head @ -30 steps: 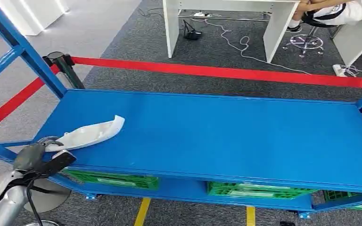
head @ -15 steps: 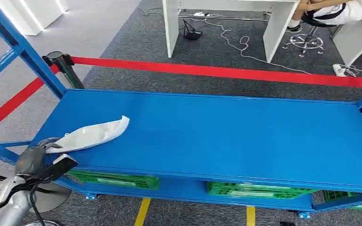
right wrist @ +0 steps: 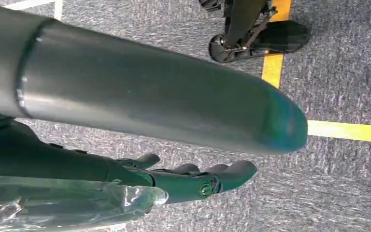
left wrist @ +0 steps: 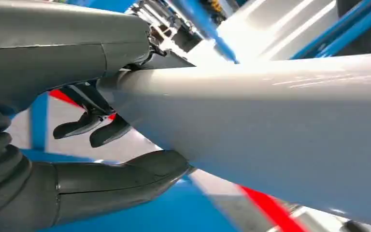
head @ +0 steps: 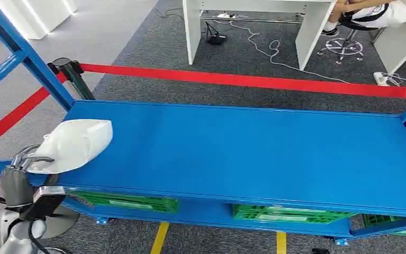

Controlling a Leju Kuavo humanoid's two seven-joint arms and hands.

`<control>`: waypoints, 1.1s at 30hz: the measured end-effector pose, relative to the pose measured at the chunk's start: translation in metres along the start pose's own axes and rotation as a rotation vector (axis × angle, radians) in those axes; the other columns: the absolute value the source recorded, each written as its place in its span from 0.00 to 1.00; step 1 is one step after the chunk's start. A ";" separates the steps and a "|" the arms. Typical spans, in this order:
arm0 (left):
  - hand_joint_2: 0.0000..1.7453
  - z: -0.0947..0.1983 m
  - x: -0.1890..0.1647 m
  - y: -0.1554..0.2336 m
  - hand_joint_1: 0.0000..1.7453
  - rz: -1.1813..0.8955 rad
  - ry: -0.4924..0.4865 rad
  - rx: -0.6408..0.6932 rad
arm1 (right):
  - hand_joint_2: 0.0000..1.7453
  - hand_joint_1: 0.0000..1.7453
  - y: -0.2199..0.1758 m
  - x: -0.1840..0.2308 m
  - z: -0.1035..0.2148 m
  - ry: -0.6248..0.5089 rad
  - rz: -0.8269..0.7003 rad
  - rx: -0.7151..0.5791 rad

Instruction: Take the parts from the cabinet and place them on the table.

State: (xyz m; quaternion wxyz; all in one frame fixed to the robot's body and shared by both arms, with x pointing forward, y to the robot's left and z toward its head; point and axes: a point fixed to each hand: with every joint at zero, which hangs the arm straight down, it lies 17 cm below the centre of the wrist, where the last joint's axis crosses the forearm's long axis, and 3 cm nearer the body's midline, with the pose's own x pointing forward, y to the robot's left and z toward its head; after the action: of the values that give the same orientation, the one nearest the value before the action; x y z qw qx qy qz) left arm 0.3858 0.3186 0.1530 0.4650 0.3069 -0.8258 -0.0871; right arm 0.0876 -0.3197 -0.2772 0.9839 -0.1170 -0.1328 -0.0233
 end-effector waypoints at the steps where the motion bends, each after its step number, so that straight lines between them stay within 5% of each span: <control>1: 1.00 -0.002 0.006 0.002 1.00 0.030 -0.005 0.015 | 0.00 0.00 0.000 0.000 0.000 0.000 0.000 0.000; 11: 1.00 -0.015 0.051 0.009 1.00 0.310 -0.048 0.052 | 0.00 0.00 -0.001 0.000 0.000 -0.001 -0.011 -0.006; 33: 1.00 -0.012 0.105 0.011 1.00 0.390 -0.166 0.012 | 0.00 0.00 0.001 0.004 0.000 -0.012 -0.032 -0.003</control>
State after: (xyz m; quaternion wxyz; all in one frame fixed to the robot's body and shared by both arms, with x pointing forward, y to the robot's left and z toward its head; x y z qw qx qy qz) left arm 0.3508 0.2667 0.2394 0.4019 0.1358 -0.9054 -0.0157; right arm 0.0913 -0.3187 -0.2763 0.9824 -0.1165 -0.1406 -0.0384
